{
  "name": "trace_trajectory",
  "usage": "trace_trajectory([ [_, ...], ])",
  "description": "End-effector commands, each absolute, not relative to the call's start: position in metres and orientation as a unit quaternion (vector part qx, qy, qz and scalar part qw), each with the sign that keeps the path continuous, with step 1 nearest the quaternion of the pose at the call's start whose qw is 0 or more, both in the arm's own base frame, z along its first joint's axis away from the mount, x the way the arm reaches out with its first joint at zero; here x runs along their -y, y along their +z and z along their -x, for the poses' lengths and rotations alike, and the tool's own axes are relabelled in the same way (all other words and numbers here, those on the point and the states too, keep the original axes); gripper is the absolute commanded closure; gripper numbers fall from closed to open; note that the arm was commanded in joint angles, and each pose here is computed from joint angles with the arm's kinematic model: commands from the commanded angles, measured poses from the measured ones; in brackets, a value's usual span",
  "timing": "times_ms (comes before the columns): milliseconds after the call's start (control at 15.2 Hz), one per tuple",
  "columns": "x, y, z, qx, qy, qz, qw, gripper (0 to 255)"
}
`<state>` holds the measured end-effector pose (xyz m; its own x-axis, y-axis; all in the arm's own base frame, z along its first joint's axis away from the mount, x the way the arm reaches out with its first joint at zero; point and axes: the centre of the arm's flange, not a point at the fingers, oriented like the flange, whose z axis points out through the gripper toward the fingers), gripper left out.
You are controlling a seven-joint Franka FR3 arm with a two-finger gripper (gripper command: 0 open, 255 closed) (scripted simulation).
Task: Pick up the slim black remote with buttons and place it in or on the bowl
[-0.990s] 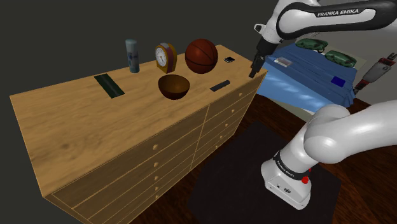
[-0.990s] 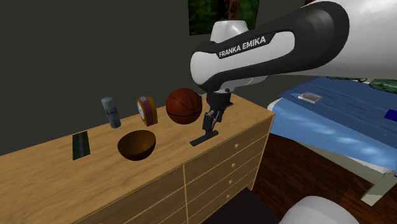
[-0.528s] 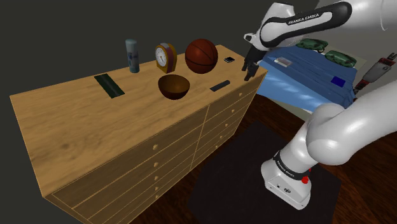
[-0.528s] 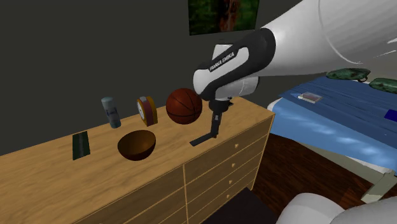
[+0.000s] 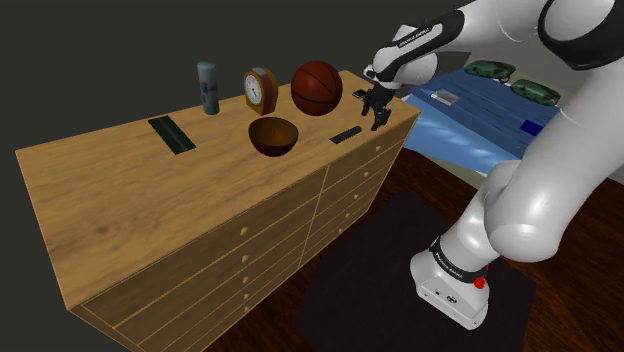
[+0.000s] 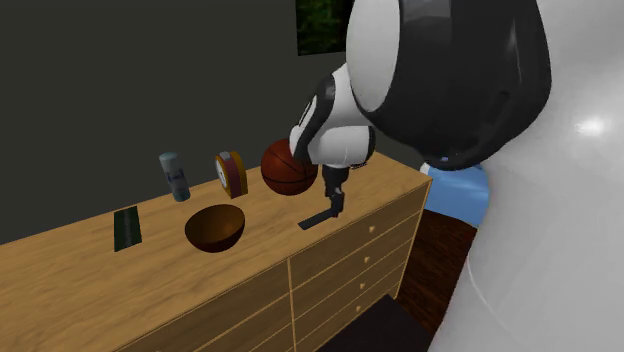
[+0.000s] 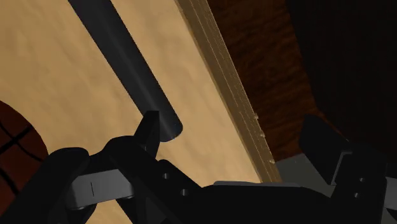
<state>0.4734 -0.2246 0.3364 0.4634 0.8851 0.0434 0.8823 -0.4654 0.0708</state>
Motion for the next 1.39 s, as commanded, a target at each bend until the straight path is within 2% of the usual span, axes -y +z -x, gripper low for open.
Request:
trace_trajectory([
  [0,0.235,0.315,-0.491,-0.555,0.036,-0.831,0.021,0],
  [528,0.246,0.247,-0.57,-0.68,0.031,-0.732,0.027,0],
  [990,0.246,0.211,-0.573,-0.68,0.031,-0.732,0.027,0],
  [1320,0.246,0.207,-0.573,-0.68,0.031,-0.732,0.027,0],
])
